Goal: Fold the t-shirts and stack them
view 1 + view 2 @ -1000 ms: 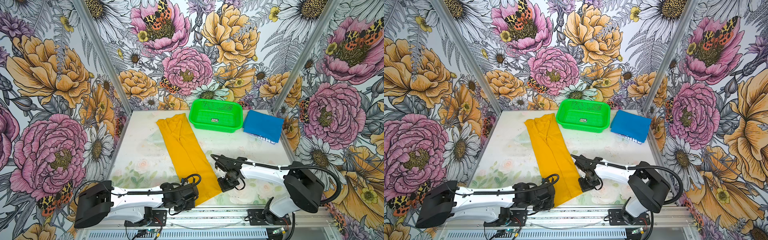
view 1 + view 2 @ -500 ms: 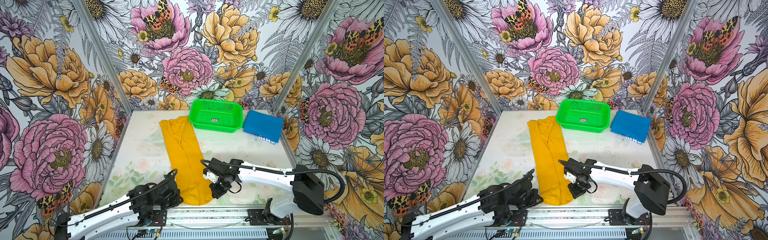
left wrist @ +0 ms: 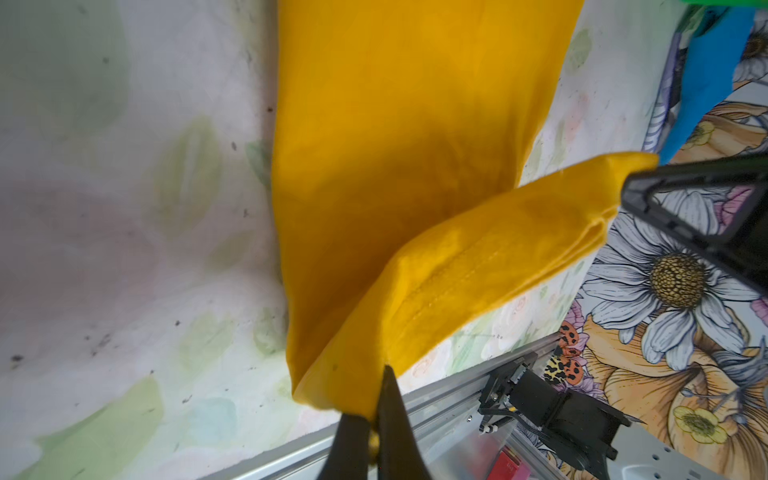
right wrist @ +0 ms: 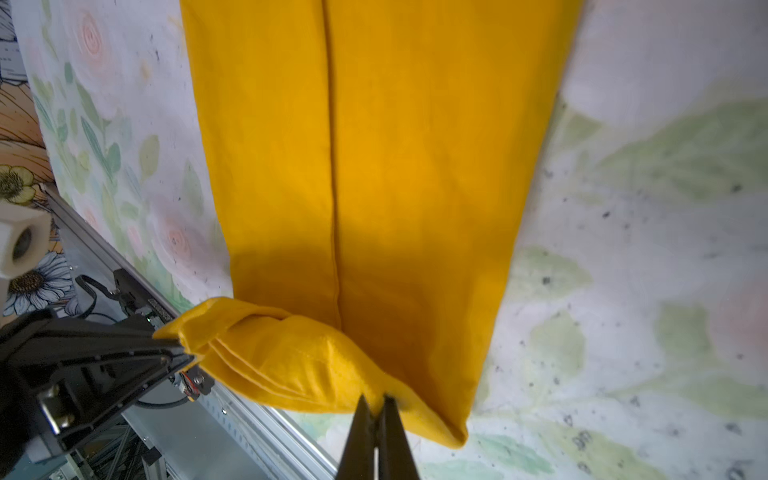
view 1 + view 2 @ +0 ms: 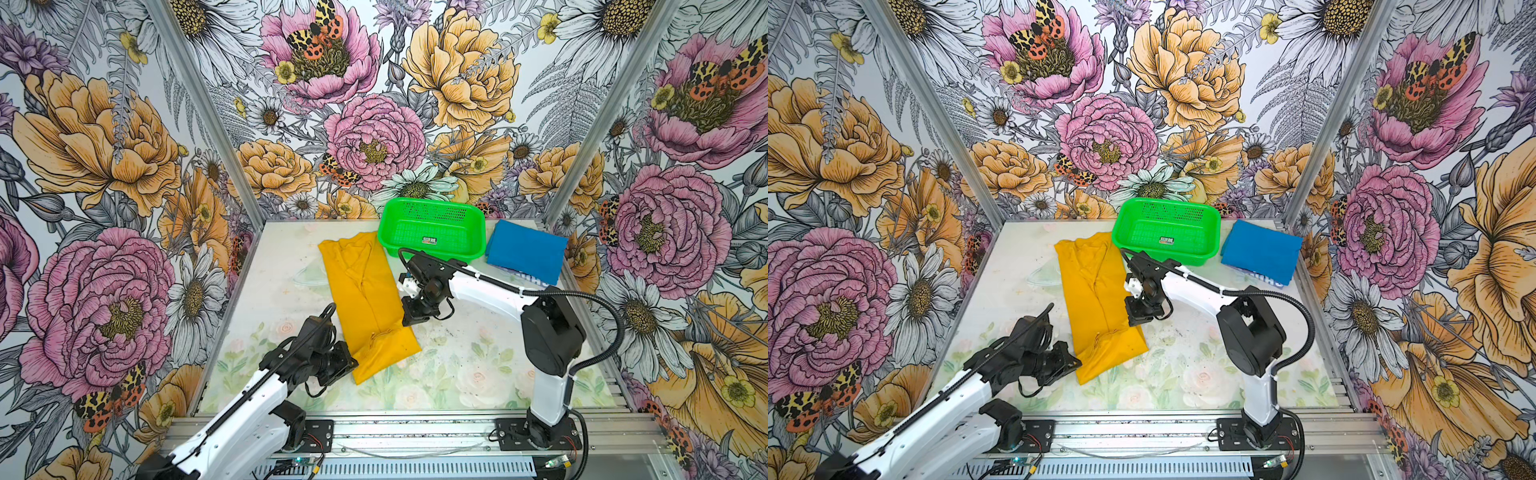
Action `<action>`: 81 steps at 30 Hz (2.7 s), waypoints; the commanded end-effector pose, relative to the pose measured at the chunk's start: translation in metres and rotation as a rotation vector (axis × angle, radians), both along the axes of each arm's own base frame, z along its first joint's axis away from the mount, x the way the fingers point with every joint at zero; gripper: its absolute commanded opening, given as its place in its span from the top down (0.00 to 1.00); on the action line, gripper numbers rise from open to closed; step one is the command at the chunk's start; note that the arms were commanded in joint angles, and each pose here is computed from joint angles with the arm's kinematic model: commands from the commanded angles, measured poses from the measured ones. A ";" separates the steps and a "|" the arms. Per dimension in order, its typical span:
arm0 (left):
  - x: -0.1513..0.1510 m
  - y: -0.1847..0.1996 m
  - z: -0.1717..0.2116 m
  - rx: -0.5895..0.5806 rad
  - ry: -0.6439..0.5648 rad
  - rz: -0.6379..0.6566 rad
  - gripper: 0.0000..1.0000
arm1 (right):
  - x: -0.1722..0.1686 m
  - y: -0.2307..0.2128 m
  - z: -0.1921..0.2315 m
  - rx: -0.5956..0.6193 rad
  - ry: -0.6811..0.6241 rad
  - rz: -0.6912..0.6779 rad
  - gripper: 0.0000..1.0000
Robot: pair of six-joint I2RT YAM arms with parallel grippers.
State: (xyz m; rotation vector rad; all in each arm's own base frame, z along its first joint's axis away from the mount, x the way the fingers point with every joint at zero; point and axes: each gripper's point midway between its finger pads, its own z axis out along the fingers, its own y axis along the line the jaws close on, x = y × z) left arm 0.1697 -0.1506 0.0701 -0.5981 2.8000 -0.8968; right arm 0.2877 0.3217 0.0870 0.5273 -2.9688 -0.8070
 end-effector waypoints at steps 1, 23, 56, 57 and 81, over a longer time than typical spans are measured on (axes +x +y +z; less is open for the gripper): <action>0.045 -0.001 0.017 0.077 -0.139 -0.053 1.00 | 0.034 0.006 -0.001 0.027 -0.014 -0.012 1.00; 0.191 0.053 0.016 0.154 -0.171 0.069 1.00 | 0.165 0.018 -0.007 0.067 -0.070 -0.112 1.00; 0.134 0.076 0.020 -0.009 -0.231 0.200 0.01 | 0.036 0.002 -0.043 -0.076 -0.032 0.103 0.64; 0.131 0.079 0.023 -0.001 -0.235 0.208 0.01 | 0.029 0.002 -0.044 -0.074 -0.024 0.106 0.72; 0.104 0.053 0.014 0.060 -0.193 0.098 0.01 | -0.065 -0.050 0.016 0.008 -0.144 0.106 0.49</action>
